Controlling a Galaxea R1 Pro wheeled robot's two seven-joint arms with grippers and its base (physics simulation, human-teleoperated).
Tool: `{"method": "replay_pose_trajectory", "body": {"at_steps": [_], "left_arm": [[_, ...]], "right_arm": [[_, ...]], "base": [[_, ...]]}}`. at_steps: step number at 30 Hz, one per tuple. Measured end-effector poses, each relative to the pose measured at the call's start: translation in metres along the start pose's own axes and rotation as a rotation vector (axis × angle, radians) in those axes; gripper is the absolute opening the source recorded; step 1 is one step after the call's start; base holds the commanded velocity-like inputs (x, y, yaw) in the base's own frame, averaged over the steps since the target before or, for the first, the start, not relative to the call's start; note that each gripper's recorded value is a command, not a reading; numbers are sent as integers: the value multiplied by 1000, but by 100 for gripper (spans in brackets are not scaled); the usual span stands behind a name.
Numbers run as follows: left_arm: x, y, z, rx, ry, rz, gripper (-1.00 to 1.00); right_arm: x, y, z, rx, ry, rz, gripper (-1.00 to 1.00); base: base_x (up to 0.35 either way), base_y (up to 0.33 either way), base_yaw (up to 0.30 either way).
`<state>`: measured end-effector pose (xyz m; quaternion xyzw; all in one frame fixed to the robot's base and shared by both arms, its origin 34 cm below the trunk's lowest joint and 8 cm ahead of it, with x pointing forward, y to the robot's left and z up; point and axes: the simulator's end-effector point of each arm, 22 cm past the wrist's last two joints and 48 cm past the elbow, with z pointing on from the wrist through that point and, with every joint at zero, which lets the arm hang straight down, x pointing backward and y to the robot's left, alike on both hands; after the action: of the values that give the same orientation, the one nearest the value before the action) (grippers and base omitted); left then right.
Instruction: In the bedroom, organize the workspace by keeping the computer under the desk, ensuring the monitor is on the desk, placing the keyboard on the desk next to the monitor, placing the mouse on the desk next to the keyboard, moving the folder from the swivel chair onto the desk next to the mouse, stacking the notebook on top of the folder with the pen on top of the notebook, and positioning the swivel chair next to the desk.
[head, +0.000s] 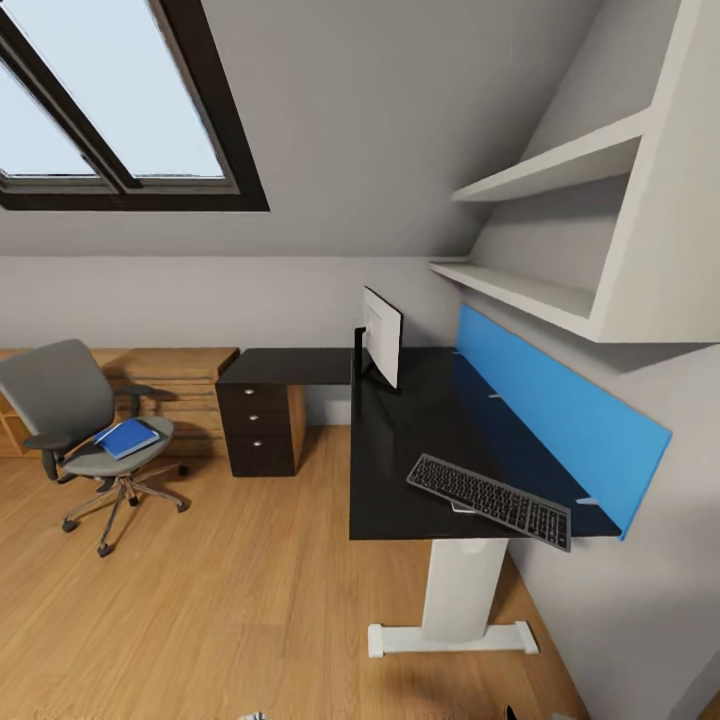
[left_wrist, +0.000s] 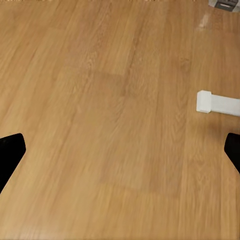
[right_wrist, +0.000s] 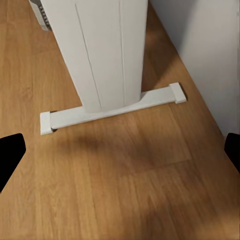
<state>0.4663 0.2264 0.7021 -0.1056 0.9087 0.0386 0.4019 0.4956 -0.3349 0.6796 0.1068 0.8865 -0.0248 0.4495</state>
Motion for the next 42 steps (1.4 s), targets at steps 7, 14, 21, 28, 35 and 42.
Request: {"method": "replay_pose_trajectory", "body": {"at_steps": [7,14,21,28,35,42], "left_arm": [[-17,0,6,1,-100,-25,100],[-15,0,12,1,-112,-28,100],[-19,-1,19,3,-133,-33,100],[-120,-5,-6,1,-130,-39,100],[-162,-29,-32,61,-121,-79,100],[-181,-43,-36,88,-143,-108,100]], "right_arm": [[4,-10,6,10,-2,-9,100],[9,-10,12,9,-4,-9,100],[16,-10,18,10,-4,-7,100],[-35,-19,43,48,-120,70,100],[-103,-42,75,77,-72,421,100],[-131,-56,82,-25,46,738,100]], "base": [[0,0,0],[0,0,0],[0,0,0],[0,0,0],[0,0,0],[0,0,0]]}}
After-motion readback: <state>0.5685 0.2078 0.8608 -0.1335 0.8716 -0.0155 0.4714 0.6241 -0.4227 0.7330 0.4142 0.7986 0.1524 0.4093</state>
